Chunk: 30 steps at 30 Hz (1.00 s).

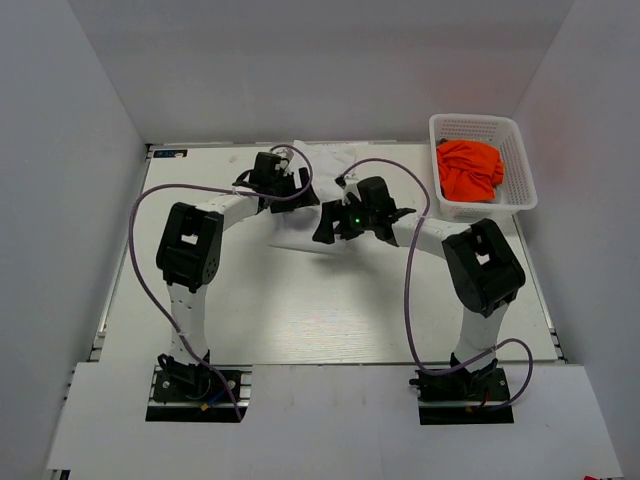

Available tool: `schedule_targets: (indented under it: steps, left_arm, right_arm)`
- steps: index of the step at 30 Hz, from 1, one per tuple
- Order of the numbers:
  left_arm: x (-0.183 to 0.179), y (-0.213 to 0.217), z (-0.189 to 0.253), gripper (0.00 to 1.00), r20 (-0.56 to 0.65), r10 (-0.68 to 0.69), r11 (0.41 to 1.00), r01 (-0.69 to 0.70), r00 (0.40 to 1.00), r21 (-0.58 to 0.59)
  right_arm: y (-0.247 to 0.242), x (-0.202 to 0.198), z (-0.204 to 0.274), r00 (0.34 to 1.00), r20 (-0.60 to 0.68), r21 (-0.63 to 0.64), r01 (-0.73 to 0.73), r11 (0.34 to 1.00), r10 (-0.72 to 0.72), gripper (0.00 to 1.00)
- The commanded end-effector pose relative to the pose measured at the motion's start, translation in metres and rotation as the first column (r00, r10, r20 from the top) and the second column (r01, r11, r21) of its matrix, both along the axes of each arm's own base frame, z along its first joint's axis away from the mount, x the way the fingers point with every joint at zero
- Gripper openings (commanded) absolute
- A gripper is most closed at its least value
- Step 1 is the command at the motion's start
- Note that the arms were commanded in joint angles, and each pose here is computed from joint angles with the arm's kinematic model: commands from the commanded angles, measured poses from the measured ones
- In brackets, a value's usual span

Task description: Fold and stack the t-shirts

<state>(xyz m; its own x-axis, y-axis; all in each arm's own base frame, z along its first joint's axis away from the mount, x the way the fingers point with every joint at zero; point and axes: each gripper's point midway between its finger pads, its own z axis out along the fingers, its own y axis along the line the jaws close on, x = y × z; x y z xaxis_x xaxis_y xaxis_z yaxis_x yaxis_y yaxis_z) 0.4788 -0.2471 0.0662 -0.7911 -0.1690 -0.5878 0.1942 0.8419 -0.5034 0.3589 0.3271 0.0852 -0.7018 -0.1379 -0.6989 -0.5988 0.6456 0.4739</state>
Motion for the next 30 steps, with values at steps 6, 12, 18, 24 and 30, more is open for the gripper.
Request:
schedule_targets:
  steps: [6, 12, 18, 24, 30]
  left_arm:
    - [0.053, -0.012, 0.03, 1.0, 0.098, -0.02, 0.999, 0.025, 0.995, -0.048]
    - [0.114, 0.001, 0.044, 1.0, 0.196, 0.094, 0.993, -0.107, 0.976, 0.057]
    - [0.125, 0.023, 0.049, 1.0, 0.211, 0.117, 0.974, -0.154, 0.97, 0.168]
    - [0.068, 0.049, 0.097, 1.0, 0.261, 0.164, 0.967, -0.208, 0.951, 0.148]
    - [-0.042, 0.079, 0.059, 1.0, 0.127, 0.237, 0.952, -0.256, 0.963, 0.166]
  right_arm:
    - [0.011, -0.006, -0.005, 0.996, -0.005, 0.024, -0.086, 0.996, 0.086, 0.9]
    - [-0.004, -0.005, -0.013, 0.999, -0.002, -0.037, -0.033, 0.999, 0.033, 0.9]
    - [-0.016, -0.002, 0.003, 0.998, 0.058, -0.06, 0.022, 0.998, -0.018, 0.9]
    - [-0.024, -0.005, 0.016, 0.992, 0.03, -0.02, 0.127, 0.992, -0.126, 0.9]
    - [-0.03, -0.013, 0.005, 0.984, -0.042, -0.05, 0.171, 0.984, -0.174, 0.9]
